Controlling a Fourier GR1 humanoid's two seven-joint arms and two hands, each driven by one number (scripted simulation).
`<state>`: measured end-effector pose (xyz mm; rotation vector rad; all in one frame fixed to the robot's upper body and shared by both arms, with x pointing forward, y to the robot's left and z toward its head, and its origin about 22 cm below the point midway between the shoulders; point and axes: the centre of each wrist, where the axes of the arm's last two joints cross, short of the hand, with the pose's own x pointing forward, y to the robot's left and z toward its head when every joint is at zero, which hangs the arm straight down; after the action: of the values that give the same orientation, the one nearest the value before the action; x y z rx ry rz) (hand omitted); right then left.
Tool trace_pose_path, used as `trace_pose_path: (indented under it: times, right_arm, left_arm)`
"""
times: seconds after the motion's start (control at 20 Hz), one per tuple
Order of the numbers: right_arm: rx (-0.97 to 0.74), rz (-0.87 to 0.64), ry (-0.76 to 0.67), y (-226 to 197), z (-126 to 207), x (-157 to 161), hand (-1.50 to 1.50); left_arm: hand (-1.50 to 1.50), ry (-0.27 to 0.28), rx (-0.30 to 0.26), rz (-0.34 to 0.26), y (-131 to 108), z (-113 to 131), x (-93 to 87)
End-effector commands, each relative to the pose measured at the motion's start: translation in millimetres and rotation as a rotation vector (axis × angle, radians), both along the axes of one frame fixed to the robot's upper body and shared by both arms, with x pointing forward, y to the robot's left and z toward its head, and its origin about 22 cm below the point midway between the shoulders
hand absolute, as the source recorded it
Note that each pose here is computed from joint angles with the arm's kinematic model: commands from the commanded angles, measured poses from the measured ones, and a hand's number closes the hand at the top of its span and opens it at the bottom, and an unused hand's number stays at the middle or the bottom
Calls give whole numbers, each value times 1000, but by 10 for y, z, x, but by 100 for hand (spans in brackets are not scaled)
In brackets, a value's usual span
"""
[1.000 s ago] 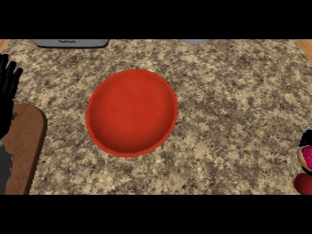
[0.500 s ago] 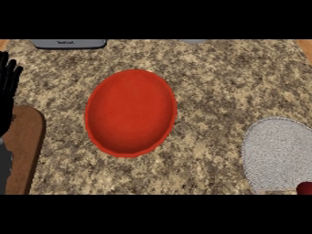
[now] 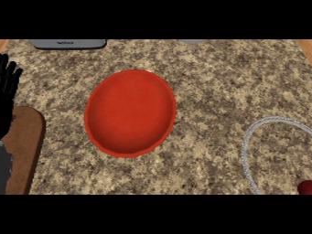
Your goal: Pick the cupcake from the placemat and place it in the bowl
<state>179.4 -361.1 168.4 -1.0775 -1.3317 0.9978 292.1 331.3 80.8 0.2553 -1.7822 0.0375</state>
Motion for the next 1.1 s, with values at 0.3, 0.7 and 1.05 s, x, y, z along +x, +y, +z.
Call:
trace_pose_path:
  times: [0.3,0.7,1.05]
  right_arm:
    - [305,219,-135,681,649,-150,150]
    - [390,234,-83,1375,1038,265,150]
    - [309,273,15,2174,1152,728,150]
  left_arm:
    - [0,-16,-7,-4,-69,61,82]
    - [0,-4,-8,-40,-40,-53,99]
    - [0,-4,1,-39,27,64,61]
